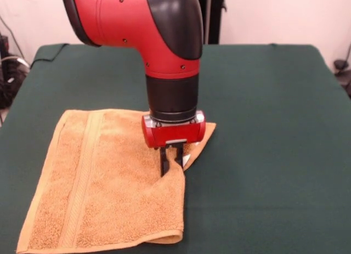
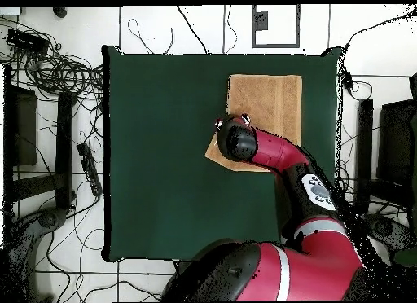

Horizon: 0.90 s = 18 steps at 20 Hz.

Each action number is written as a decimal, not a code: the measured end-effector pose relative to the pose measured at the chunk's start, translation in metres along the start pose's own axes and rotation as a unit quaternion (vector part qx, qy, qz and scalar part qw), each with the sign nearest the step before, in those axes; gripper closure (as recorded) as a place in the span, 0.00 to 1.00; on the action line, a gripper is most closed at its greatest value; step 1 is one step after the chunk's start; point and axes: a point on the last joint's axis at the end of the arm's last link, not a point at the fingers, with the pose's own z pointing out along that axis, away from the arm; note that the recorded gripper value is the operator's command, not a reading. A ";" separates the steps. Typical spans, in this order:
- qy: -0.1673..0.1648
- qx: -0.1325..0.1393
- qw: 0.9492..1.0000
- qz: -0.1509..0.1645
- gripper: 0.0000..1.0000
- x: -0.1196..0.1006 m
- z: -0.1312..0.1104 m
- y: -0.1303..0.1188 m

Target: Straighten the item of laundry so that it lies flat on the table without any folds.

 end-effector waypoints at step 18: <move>0.155 -0.095 0.983 0.039 1.00 -0.001 -0.023 -0.024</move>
